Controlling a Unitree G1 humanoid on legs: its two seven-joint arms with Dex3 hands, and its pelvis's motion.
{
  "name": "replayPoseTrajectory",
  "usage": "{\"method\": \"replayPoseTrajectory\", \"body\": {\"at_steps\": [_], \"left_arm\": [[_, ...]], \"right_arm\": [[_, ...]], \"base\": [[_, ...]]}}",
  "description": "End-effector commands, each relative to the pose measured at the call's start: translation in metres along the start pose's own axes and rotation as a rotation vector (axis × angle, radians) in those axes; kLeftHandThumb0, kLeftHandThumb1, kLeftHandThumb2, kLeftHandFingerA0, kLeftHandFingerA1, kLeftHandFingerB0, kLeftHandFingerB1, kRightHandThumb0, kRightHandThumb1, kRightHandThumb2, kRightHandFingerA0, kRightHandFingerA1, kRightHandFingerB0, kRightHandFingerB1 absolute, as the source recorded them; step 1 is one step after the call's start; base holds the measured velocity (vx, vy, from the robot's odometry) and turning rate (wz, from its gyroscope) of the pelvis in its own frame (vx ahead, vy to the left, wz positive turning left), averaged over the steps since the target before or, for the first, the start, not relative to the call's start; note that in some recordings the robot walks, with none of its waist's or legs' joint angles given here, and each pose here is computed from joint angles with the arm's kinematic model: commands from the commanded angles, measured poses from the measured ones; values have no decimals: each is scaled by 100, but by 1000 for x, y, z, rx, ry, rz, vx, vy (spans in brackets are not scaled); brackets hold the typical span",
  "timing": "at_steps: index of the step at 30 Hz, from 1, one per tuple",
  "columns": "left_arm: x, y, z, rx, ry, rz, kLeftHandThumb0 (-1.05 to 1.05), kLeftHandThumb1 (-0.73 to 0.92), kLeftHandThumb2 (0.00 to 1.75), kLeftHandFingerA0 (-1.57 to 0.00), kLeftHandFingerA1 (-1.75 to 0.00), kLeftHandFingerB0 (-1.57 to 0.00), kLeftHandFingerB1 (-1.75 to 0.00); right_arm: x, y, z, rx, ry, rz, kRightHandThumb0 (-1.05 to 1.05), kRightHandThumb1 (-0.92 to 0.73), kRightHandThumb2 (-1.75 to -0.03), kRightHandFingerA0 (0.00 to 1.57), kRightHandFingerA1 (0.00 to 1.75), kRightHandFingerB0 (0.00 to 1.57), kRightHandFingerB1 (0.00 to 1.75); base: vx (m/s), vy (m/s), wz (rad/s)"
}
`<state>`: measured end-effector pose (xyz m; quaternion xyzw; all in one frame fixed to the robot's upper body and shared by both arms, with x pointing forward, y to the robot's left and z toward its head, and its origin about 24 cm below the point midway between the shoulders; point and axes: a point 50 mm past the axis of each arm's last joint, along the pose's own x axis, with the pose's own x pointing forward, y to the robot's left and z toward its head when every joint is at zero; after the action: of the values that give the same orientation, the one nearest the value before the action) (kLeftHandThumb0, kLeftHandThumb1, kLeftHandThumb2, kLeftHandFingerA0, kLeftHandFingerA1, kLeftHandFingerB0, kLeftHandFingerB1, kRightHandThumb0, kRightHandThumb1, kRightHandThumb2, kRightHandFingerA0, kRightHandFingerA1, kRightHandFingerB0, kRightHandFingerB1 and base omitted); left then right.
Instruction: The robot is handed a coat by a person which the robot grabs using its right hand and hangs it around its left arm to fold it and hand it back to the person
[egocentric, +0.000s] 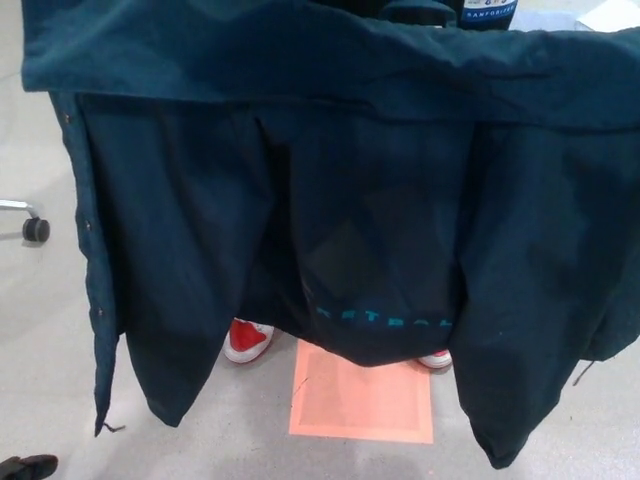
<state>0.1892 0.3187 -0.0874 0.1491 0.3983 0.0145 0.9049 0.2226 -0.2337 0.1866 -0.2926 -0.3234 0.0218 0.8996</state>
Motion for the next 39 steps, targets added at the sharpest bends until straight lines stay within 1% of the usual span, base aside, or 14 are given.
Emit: {"method": "replayPoseTrajectory", "body": {"at_steps": [1, 9, 13, 22, 23, 30, 31, 32, 33, 34, 36, 37, 38, 39], "left_arm": [[-9, 14, -8, -5, -31, 22, -34, 61, 114, 0, -47, 0, -47], [-7, 17, 1, 33, -49, 32, -34, 59, 114, 0, -47, 0, -46], [-6, 17, 4, 19, -73, 25, -33, 61, 114, 0, -47, 0, -46], [-8, 19, 6, 32, -94, 29, -34, 58, 113, 0, -47, 0, -47], [-8, 19, 5, 10, -85, 24, -76, 78, 109, -12, -46, 0, -36], [-7, 22, 10, 16, -95, 24, -34, 59, 114, 0, -48, 0, -47], [-7, 22, 10, 24, -104, 19, -71, 92, 75, -16, -36, -10, -29], [-8, 21, 9, 1, -107, 8, -77, 80, 110, -12, -47, -3, -30], [-8, 21, 8, -4, -106, 6, -77, 81, 111, -11, -46, -2, -29], [-8, 21, 8, -6, -105, 10, -77, 79, 111, -13, -47, 0, -28], [-7, 21, 7, -23, -95, 26, -75, 77, 109, -18, -49, 0, -29], [-8, 21, 6, -59, -101, 12, -75, 77, 108, -16, -49, 0, -28], [-8, 21, 6, -61, -99, 11, -76, 79, 110, -13, -47, 0, -27], [-8, 22, 6, -86, -96, 16, -70, 92, 72, -16, -34, -7, -21]], "right_arm": [[61, -74, 150, -68, -711, -284, -87, -80, -65, 27, 31, 22, 28], [106, -71, 162, -130, -722, -155, -81, -75, -63, 22, 30, 16, 28], [146, -58, 149, -192, -520, 80, -92, -69, -107, 8, 22, 7, 14], [206, -2, 80, -397, -7, 616, -91, -69, -103, 6, 20, 6, 16], [209, 9, 67, -381, 81, 698, -91, -65, -100, 8, 23, 8, 14], [208, 35, 47, -369, 185, 852, -85, -56, -92, 6, 35, 7, 21], [206, 44, 42, -288, 214, 911, -85, -55, -90, 4, 30, 9, 18], [203, 50, 39, -280, 232, 953, -85, -55, -91, 3, 20, 8, 17], [202, 52, 38, -291, 229, 968, -79, -51, -92, 0, 24, 7, 22], [201, 54, 37, -307, 223, 980, -82, -67, -60, 3, 26, 3, 24], [197, 59, 36, -372, 218, 1012, -85, -69, -61, 3, 26, 2, 24], [193, 63, 36, -405, 212, 1047, -81, -54, -97, 0, 21, 1, 18], [192, 65, 36, -417, 216, 1067, -83, -55, -97, 3, 20, 3, 16], [189, 68, 35, -404, 229, 1088, -86, -56, -96, 2, 16, 3, 14]], "base": [[0, 0, 0], [0, 0, 0], [0, 0, 0], [0, 0, 0], [0, 0, 0], [0, 0, 0], [0, 0, 0], [0, 0, 0], [0, 0, 0], [0, 0, 0], [0, 0, 0], [0, 0, 0], [0, 0, 0], [0, 0, 0]]}}
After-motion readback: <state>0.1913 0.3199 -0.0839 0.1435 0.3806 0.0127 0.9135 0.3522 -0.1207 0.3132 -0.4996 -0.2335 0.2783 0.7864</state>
